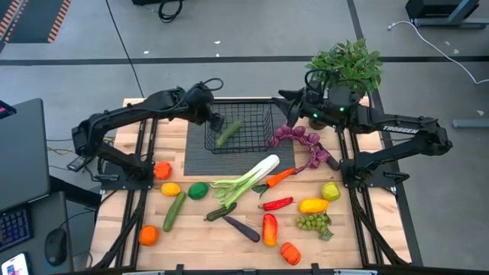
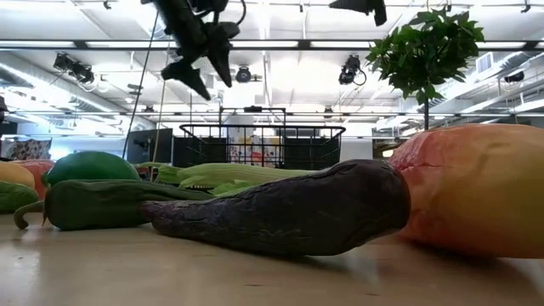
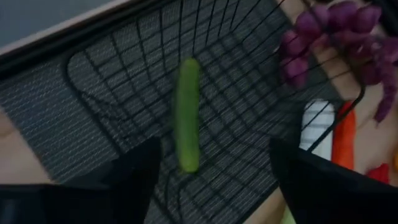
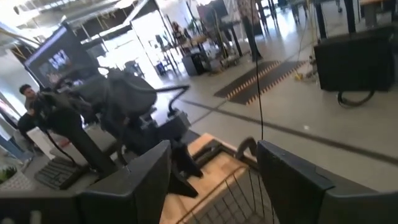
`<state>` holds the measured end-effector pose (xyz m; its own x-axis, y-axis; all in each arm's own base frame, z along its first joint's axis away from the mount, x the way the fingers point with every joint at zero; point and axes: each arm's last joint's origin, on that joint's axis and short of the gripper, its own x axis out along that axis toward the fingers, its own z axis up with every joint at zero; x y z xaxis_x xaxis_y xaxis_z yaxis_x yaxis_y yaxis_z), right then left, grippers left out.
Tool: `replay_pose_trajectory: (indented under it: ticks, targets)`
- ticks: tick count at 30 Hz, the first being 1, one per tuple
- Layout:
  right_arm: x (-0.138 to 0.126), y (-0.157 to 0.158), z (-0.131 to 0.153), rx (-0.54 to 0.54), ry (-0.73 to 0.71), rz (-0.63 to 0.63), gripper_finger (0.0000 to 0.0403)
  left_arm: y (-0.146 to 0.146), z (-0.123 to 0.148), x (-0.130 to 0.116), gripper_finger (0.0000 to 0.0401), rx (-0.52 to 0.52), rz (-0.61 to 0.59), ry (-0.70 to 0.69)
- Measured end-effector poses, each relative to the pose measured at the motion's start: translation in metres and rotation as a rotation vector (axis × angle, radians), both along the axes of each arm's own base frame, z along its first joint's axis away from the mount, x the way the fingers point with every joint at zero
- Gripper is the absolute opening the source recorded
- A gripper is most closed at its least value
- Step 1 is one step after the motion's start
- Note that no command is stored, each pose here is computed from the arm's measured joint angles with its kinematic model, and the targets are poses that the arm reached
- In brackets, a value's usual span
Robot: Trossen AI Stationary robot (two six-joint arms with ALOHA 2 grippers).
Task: Build produce basket
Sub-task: Put the top squash into the wire basket
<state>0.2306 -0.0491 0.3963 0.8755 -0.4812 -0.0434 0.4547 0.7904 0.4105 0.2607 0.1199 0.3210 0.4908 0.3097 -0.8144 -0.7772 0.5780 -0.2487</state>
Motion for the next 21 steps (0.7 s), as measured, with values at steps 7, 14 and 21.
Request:
replay_pose_trajectory:
  ticks: [7,14,21]
  targets:
    - [0.000,0.001,-0.001,0.015,0.007,0.004,0.0248,-0.016,0.018,-0.046,0.0329,-0.036,-0.010,0.128]
    - [0.004,0.000,-0.005,0.017,0.028,0.037,0.0248,-0.034,0.012,-0.081,0.0329,-0.204,0.148,0.372]
    - [0.007,-0.007,-0.012,0.009,0.095,0.116,0.0248,-0.041,-0.021,-0.093,0.0330,-0.318,0.121,0.564]
